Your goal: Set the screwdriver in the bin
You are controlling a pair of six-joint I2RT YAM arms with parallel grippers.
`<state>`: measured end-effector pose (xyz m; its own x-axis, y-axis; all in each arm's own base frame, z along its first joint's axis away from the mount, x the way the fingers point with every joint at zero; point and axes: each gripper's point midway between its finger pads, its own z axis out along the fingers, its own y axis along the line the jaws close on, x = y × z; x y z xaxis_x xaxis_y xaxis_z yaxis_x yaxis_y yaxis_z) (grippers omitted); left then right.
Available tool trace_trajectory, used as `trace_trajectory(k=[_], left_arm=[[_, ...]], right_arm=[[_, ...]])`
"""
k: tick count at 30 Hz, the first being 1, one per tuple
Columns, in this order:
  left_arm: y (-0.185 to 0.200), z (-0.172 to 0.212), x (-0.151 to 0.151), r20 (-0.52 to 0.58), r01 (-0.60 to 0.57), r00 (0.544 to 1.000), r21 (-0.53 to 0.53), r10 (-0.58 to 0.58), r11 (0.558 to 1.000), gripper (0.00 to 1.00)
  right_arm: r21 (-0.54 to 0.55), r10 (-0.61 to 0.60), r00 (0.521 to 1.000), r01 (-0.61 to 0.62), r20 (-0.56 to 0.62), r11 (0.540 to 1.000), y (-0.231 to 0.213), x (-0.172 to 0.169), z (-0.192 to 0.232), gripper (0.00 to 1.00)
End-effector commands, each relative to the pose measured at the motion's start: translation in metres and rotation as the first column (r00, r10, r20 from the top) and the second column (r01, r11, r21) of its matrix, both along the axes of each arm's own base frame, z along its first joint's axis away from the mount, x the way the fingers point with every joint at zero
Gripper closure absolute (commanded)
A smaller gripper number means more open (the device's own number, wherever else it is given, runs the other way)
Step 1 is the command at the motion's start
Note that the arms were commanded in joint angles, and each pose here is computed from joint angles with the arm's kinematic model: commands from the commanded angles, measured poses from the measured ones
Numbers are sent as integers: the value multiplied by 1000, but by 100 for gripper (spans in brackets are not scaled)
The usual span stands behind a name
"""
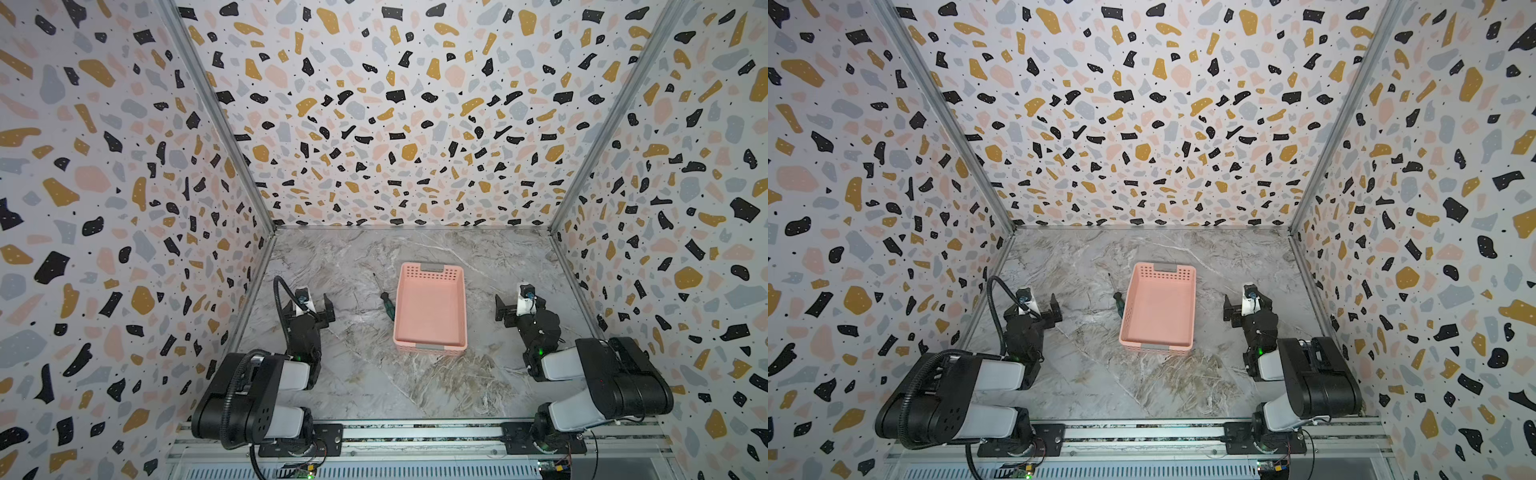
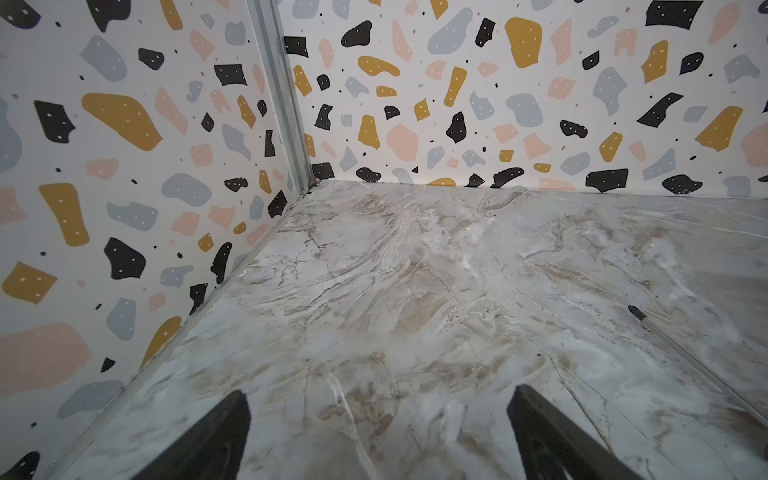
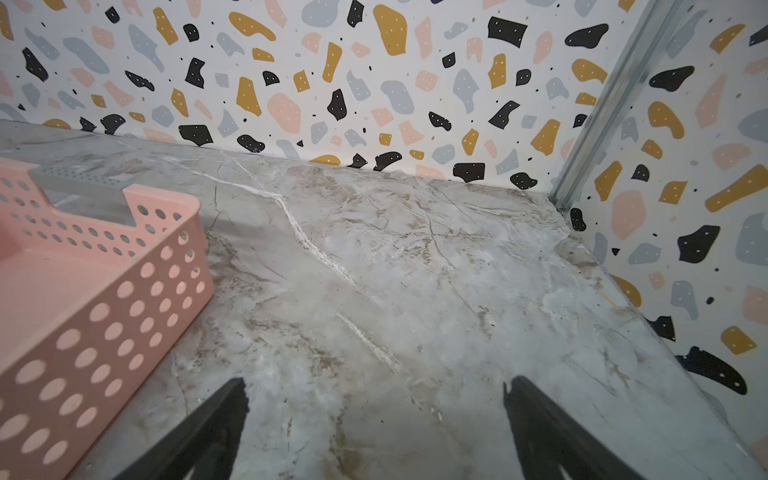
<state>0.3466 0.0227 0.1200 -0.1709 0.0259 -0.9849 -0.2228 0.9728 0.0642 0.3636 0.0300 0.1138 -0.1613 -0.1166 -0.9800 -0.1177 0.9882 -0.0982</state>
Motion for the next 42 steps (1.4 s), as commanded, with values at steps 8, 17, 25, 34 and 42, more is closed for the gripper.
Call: trace_trajectory(k=[8,17,25,34,42], left_arm=[[0,14,4,49,-11,999,-2,11,1000,1],[0,14,5,47,-7,999,-1,7,1000,0],[0,14,5,47,-6,999,-1,6,1000,0],[-3,17,7,49,12,999,3,-12,1000,1],[-10,77,23,60,2,998,-183,10,983,0]], right_arm=[[15,-1,1000,1,23,1000,0,6,9,1],[15,0,1000,0,24,1000,0,6,9,1],[15,1,1000,-1,24,1000,0,6,9,1],[17,-1,1000,1,23,1000,0,6,9,1],[30,-31,999,31,30,999,-6,8,14,1]])
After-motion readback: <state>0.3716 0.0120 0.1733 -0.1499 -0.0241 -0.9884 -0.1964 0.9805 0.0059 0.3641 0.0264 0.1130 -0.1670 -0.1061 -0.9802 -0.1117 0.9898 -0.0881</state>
